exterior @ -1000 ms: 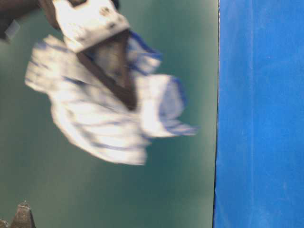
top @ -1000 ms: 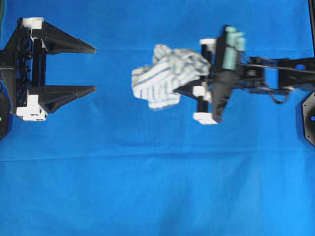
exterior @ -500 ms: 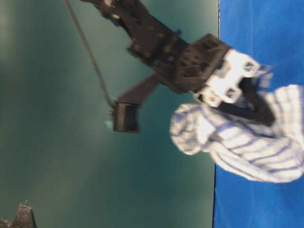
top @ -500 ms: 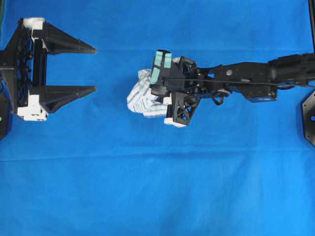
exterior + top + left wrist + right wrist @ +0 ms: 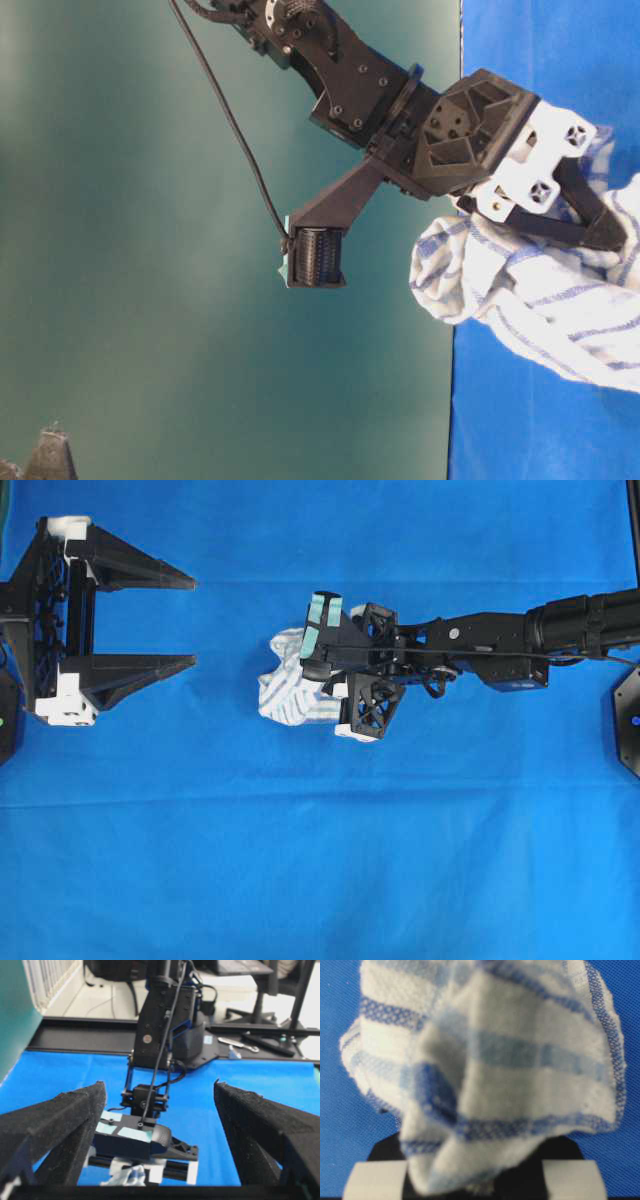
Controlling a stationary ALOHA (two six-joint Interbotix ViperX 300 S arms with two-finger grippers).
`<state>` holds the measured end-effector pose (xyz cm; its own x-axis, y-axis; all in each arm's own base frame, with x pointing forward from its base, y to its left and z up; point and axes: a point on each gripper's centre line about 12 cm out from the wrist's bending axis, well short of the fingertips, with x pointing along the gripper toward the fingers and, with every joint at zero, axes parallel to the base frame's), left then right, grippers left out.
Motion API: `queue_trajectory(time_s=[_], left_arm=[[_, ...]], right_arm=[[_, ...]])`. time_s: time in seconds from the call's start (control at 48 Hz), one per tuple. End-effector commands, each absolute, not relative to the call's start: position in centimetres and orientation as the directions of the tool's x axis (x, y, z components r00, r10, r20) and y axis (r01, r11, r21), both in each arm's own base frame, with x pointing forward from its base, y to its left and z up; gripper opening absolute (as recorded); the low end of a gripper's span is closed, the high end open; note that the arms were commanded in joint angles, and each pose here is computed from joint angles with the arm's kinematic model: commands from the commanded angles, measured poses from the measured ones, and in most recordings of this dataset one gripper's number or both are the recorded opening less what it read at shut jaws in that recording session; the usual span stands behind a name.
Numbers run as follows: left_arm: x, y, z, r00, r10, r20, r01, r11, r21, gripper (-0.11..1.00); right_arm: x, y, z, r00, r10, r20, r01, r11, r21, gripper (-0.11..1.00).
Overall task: Hand over the towel.
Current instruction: 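Lower the towel with the right gripper onto the table center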
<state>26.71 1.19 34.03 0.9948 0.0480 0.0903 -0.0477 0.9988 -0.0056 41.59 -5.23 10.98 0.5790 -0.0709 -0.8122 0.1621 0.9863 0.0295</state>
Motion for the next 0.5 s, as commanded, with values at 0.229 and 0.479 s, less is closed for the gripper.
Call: queue_trajectory(time_s=[0.229,0.479], left_arm=[[26.7,1.2,34.7,0.993,0.049,0.11,-0.049,0.999,-0.004,0.93],[26.7,1.2,34.5,0.993,0.05,0.107,-0.049,0.999,-0.004,0.93]], right_arm=[[41.4,-5.3,14.2,0.638,-0.078,-0.766,0.186,0.981,0.054,0.65],[38.1,-4.9,21.3,0.761,-0.097,-0.641,0.174,0.983,0.059,0.7]])
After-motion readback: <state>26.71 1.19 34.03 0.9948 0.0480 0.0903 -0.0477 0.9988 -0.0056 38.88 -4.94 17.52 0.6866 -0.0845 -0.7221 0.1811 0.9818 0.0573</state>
